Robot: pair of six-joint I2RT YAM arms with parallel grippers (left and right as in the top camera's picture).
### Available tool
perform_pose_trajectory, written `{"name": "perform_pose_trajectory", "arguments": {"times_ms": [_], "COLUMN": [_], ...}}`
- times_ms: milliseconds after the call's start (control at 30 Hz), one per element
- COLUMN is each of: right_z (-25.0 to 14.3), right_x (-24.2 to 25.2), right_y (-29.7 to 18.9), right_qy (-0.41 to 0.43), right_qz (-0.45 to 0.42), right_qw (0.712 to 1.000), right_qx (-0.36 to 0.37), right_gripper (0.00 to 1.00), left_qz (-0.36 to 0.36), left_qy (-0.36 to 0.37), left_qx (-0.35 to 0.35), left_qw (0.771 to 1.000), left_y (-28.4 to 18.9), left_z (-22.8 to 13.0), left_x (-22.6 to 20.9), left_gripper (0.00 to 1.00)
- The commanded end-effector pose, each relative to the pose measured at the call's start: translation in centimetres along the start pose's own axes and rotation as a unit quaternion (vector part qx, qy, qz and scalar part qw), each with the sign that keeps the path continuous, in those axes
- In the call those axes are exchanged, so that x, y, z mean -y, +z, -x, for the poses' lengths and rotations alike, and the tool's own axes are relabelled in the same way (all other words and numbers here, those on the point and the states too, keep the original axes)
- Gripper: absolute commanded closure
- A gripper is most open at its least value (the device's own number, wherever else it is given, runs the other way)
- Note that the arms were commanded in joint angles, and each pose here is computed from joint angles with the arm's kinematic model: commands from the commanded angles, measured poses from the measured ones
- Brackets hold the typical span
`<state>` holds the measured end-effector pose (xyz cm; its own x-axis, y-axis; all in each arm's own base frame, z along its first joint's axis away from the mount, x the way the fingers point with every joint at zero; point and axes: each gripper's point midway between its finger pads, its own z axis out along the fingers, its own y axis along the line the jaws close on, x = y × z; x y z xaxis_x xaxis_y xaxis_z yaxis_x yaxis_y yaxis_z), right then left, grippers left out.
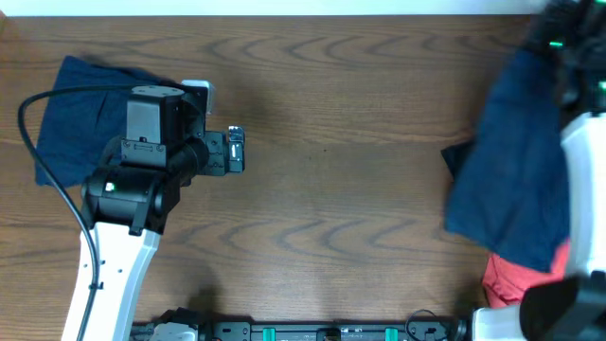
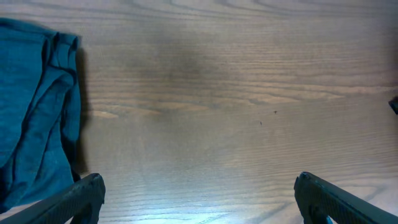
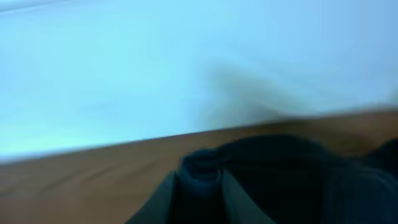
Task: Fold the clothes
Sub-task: 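Drag the navy shorts leftward with the right gripper toward table center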
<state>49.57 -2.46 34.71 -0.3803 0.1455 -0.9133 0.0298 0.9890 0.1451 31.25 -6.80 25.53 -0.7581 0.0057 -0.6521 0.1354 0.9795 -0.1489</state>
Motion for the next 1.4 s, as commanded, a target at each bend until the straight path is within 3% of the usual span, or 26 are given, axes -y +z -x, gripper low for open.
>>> {"name": "perform_pose_trajectory", "arguments": {"times_ms": [0,133,200,233,333,433,567,633,800,1100,1367], "right_z": [-1.9,-10.2,-14.0,-14.9,-15.3,-13.0,-9.4,-7.7,-5.4,-8.5,-11.5], "right_x": [-12.7,-24.4,-29.0,-30.3,-31.0,-27.9,-22.0,-18.1,-9.2,-0.5,0.9], "right_y": [-2.0,-4.1,-5.8,-6.4,-6.9,-6.4,-7.2,-8.1,-10.9,-14.2,-15.8], "right_qy": [-0.071,-0.127,-0.157,-0.169,-0.197,-0.173,-0.106,-0.047,0.051,0.146,0.155], "right_qz": [0.162,0.27,0.313,0.322,0.278,0.185,0.105,0.067,0.003,-0.056,-0.09], "right_qw": [0.984,0.946,0.922,0.916,0.927,0.959,0.982,0.99,0.992,0.967,0.948], "right_qx": [-0.026,-0.129,-0.166,-0.171,-0.155,-0.131,-0.114,-0.111,-0.116,-0.2,-0.264], "right_gripper": [0.78,0.76,0.6,0.46,0.2,0.14,0.15,0.16,0.19,0.15,0.11], "left_qz": [0.005,0.035,0.055,0.061,0.062,0.049,-0.016,-0.052,-0.124,-0.179,-0.212], "left_qy": [0.005,0.0,-0.002,-0.003,-0.003,-0.001,0.011,0.018,0.074,0.151,0.173], "left_qx": [0.063,0.133,0.165,0.174,0.186,0.179,0.145,0.117,0.048,0.0,0.036], "left_qw": [0.998,0.99,0.985,0.983,0.981,0.983,0.989,0.992,0.988,0.972,0.961], "left_y": [-3.4,-7.7,-9.8,-10.4,-11.3,-10.9,-8.2,-5.7,2.8,20.4,29.0], "left_z": [2.6,4.7,5.5,5.6,5.6,5.4,5.6,5.8,6.0,2.9,0.2], "left_x": [-0.1,-1.0,-1.6,-1.8,-1.7,-1.3,0.8,2.2,6.7,14.6,19.1], "left_gripper": [0.02,0.02,0.02,0.02,0.02,0.02,0.02,0.0,0.07,0.09,0.1]}}
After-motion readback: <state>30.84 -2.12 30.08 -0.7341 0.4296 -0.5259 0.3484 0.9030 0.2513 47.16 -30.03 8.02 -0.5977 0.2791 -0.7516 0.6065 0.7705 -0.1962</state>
